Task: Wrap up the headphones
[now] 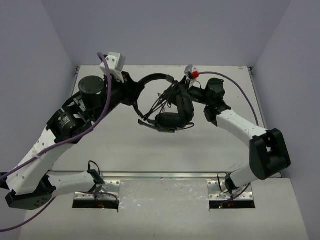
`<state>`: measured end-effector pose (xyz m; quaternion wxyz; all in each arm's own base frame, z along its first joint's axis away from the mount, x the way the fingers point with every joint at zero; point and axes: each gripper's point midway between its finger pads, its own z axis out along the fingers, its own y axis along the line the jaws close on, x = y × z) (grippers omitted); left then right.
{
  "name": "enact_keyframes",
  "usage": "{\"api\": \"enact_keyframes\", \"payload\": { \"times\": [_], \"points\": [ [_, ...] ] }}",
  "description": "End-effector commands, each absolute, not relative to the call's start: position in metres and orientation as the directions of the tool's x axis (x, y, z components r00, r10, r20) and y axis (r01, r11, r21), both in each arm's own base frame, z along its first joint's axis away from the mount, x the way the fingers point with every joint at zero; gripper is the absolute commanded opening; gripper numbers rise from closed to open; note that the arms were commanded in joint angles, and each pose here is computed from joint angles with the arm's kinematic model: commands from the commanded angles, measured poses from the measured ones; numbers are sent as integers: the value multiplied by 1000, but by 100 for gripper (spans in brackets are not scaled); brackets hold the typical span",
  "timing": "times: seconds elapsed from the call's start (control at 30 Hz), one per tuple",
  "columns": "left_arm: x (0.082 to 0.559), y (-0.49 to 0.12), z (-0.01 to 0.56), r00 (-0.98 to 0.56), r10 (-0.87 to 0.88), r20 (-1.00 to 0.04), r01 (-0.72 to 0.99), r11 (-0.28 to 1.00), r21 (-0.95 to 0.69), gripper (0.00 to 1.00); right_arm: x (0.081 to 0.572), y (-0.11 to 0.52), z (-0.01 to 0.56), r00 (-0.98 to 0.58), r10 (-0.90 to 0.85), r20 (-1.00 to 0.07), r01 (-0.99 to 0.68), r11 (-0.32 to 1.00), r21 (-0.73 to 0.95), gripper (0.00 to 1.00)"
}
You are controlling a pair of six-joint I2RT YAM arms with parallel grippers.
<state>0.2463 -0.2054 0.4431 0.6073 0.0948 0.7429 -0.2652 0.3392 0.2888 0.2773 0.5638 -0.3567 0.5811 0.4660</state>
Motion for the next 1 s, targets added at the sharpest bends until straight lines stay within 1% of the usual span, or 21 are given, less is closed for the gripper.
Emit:
{"api": "enact_keyframes", "payload": {
  "times": [0.0, 0.1, 0.17, 0.33, 0.47, 0.6, 0.63, 0.77, 0.97],
  "points": [
    [242, -197, 498, -182, -369, -911, 434, 802, -411, 0, 328, 301, 293, -103, 183, -978, -963, 226, 144, 37],
    [245, -188, 509, -166, -420, -892, 389, 804, -451, 0, 320, 316, 283, -127, 171, -977, -968, 195, 160, 48],
    [244, -186, 518, -156, -441, -884, 388, 795, -466, 0, 316, 320, 278, -127, 162, -979, -969, 192, 157, 51],
    [248, -182, 519, -155, -465, -872, 353, 798, -488, 0, 308, 324, 277, -126, 169, -977, -969, 190, 158, 64],
    [246, -180, 518, -153, -486, -861, 347, 789, -507, 0, 313, 320, 281, -118, 181, -977, -958, 238, 160, 64],
    [247, -172, 515, -142, -501, -854, 311, 796, -519, 0, 308, 318, 282, -116, 157, -981, -960, 236, 151, 65],
    [248, -172, 514, -142, -503, -853, 311, 795, -521, 0, 310, 316, 281, -102, 157, -982, -956, 257, 141, 64],
    [246, -161, 516, -112, -559, -821, 276, 777, -566, 0, 313, 313, 279, -99, 157, -983, -948, 284, 141, 46],
    [245, -147, 530, -54, -652, -756, 255, 723, -642, 0, 310, 324, 271, -156, 191, -969, -954, 223, 198, 47]
  ]
}}
